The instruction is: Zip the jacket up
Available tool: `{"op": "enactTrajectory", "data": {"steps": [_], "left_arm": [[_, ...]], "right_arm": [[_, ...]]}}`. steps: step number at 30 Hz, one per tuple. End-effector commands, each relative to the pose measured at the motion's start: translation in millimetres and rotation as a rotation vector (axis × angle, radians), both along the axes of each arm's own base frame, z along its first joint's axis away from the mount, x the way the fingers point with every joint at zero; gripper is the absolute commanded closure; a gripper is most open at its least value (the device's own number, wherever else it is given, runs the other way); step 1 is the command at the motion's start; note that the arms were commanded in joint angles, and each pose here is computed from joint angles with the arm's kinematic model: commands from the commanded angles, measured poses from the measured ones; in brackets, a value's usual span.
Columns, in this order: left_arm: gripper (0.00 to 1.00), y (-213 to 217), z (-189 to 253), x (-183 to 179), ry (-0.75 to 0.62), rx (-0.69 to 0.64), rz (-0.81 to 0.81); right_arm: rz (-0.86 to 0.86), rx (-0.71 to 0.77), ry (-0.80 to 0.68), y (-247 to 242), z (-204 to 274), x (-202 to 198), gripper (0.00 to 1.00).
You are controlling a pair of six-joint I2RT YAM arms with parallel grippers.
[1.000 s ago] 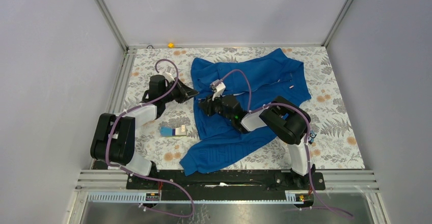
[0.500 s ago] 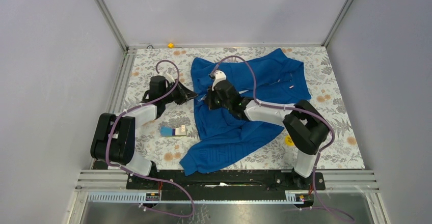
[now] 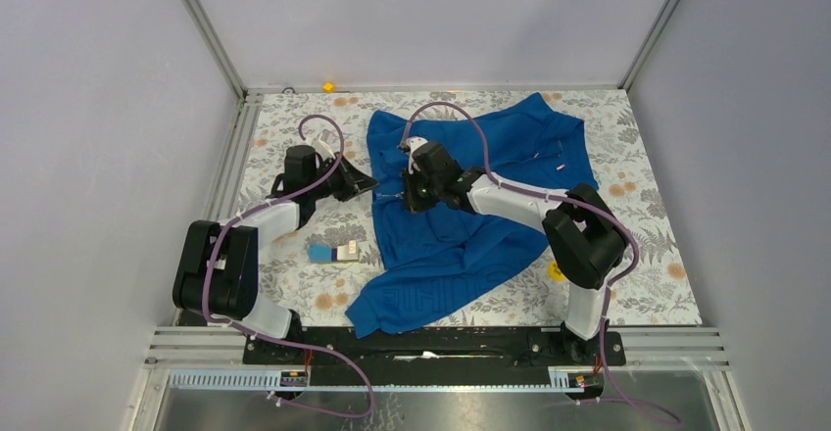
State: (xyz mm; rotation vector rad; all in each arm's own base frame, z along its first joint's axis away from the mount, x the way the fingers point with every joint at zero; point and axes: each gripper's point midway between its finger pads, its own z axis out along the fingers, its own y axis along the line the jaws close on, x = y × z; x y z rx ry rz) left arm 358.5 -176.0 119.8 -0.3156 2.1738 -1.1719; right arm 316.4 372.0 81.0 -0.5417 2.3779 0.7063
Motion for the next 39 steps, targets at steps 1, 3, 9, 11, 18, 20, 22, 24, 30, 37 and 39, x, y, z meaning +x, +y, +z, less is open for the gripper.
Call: {"op": "enactTrajectory", "data": {"steps": [1, 3, 9, 11, 18, 20, 22, 24, 30, 37, 39], "left_arm": [[1.00, 24.5, 18.3, 18.2, -0.085, 0.064, 0.072], [1.00, 37.2, 15.9, 22.5, -0.075, 0.139, 0.125], [1.00, 68.0, 9.6, 32.4, -0.055, 0.271, 0.267], [1.00, 69.7, 7.1, 35.7, -0.046, 0.275, 0.281], [1.00, 76.9, -9.7, 40.6, 0.030, 0.289, 0.341], [1.00, 81.3, -16.5, 39.5, 0.059, 0.308, 0.357], [1.00, 84.1, -21.1, 39.5, 0.081, 0.325, 0.366], [1.00, 84.6, -21.9, 42.0, 0.083, 0.331, 0.359], [1.00, 85.5, -34.6, 41.5, 0.128, 0.327, 0.348], [1.00, 74.9, -37.7, 44.3, 0.123, 0.284, 0.299], [1.00, 71.1, -37.4, 44.3, 0.116, 0.275, 0.278]], "right_arm": [[0.001, -0.209, -0.025, -63.6, -10.6, 10.2, 1.00], [0.037, -0.340, 0.003, -94.0, -19.9, 6.6, 1.00], [0.058, -0.668, 0.043, -194.1, -25.0, 11.1, 1.00], [0.026, -0.747, 0.028, -228.7, -18.6, 23.0, 1.00], [-0.070, -0.941, -0.014, -330.4, 14.4, 74.0, 1.00], [-0.188, -1.033, -0.014, -367.7, 18.1, 92.6, 1.00], [-0.299, -1.034, 0.021, -400.7, 17.6, 107.1, 1.00], [-0.384, -1.060, 0.030, -426.4, 20.7, 118.0, 1.00], [-0.568, -1.111, -0.005, -481.0, 29.8, 149.8, 1.00], [-0.641, -1.063, -0.016, -498.3, 13.6, 156.3, 1.00], [-0.666, -1.048, -0.020, -499.7, 11.3, 153.5, 1.00]]}}
